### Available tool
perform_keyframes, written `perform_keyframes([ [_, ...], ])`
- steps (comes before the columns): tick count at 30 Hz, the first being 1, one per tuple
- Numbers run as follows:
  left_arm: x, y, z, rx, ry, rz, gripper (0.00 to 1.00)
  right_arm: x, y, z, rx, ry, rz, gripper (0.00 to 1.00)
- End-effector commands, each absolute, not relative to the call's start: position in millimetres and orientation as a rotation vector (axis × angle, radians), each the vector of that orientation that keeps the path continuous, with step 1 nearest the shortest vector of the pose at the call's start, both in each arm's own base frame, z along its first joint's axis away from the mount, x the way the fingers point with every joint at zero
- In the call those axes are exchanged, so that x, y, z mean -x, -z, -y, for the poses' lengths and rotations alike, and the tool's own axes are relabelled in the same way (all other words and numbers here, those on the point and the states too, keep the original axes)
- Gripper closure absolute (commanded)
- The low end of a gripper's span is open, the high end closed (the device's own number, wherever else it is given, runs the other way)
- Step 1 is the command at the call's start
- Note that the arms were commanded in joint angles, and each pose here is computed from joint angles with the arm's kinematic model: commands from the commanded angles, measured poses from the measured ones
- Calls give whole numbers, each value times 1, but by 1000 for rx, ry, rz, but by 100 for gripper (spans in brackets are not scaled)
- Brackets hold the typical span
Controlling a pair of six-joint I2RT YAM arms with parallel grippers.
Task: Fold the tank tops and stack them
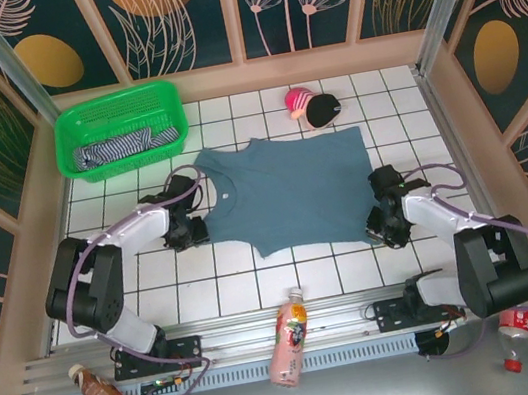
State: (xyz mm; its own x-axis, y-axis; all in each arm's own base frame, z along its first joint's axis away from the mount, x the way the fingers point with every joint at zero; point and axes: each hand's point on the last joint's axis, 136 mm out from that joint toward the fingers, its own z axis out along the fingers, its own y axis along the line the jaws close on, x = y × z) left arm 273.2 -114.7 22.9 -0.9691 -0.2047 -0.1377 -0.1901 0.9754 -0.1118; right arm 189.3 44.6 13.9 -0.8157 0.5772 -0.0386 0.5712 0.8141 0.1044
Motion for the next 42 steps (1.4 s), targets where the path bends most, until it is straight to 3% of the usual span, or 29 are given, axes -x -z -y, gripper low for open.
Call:
perform_keyframes([
  [1,-260,-46,127,391,279,-2972,52,-185,-15,-36,-933,-79,-2915,83],
  [5,-245,-66,168,397,439,-2961,46,-188,-18,-37,-903,-96,-2905,86],
  [8,-229,-64,219,371,599,-2976,44,-191,-23,-38,-889,-109,-2890,89],
  [17,-209,-52,307,377,830,-2959,43,-196,-31,-38,-892,-139,-2858,94],
  [30,-202,-23,304,389,693,-2990,62,-201,-36,-40,-873,-167,-2842,96],
  [34,-202,-19,286,382,545,-3000,60,-199,-38,-38,-877,-157,-2841,96],
  [42,-212,-23,295,350,550,-2974,61,-199,-38,-40,-875,-170,-2842,96],
])
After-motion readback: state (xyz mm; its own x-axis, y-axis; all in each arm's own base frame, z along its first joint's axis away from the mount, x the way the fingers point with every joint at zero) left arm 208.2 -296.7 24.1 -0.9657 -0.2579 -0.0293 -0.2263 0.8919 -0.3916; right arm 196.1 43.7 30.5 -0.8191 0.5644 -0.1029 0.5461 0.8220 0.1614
